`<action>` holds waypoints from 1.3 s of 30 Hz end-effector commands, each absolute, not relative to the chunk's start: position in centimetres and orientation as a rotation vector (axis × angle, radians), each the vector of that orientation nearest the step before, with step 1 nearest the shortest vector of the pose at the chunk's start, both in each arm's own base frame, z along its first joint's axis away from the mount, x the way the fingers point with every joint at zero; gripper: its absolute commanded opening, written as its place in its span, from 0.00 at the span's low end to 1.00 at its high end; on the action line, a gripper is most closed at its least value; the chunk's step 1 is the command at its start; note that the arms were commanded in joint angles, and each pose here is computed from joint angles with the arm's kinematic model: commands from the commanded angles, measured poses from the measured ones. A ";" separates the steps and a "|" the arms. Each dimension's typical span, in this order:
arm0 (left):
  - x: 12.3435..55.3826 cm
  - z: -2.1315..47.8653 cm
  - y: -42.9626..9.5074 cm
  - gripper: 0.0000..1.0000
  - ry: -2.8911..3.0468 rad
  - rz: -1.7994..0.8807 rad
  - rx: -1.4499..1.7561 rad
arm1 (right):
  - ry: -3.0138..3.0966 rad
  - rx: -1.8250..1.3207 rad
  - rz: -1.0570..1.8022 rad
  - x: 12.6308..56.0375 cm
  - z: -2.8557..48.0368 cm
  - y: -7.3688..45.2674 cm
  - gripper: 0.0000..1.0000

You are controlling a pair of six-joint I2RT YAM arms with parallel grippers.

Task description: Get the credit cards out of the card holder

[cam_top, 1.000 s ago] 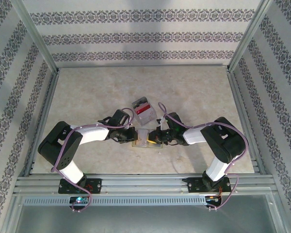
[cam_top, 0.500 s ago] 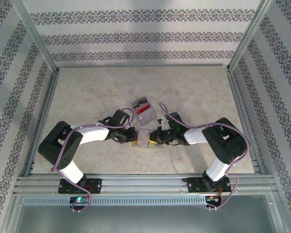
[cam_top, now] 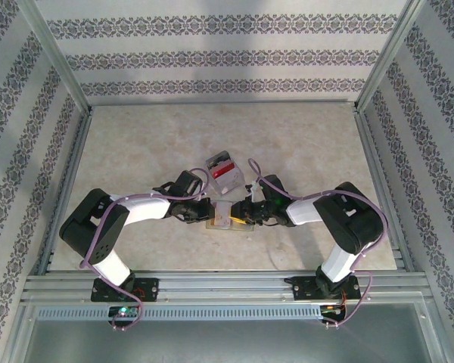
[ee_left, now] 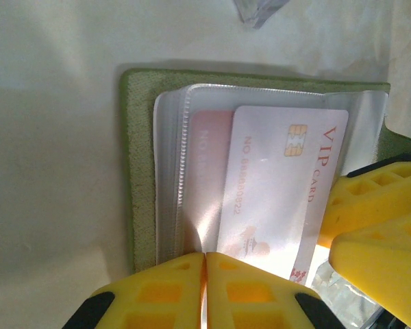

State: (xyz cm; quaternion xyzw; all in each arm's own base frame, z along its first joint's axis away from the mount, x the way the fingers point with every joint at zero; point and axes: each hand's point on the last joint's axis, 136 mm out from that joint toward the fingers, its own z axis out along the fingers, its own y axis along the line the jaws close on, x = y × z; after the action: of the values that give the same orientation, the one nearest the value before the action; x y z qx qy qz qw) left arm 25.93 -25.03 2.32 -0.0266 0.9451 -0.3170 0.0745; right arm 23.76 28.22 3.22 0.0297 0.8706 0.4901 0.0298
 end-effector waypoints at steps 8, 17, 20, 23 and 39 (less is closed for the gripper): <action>25.0 -0.5 -22.8 0.11 2.926 -0.798 -0.132 | 2.703 0.066 1.496 23.9 2.3 29.1 0.24; 25.0 -0.5 -22.7 0.11 2.931 -0.789 -0.131 | 2.707 0.079 1.455 23.9 1.9 28.7 0.10; 25.1 -0.4 -22.8 0.11 2.928 -0.788 -0.127 | 2.697 0.084 1.443 24.0 2.1 28.3 0.03; 25.0 -0.5 -22.7 0.11 2.930 -0.784 -0.130 | 2.690 0.094 1.433 24.1 2.3 27.7 0.00; 24.9 -0.9 -22.4 0.11 2.942 -0.765 -0.142 | 2.710 0.096 1.374 23.2 3.0 24.8 0.00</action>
State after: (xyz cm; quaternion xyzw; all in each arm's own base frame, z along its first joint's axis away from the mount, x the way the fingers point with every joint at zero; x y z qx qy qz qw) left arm 25.91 -25.02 2.21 -0.0268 0.9455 -0.3161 0.0734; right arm 23.59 26.06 3.65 0.0293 0.8802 0.4713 0.0475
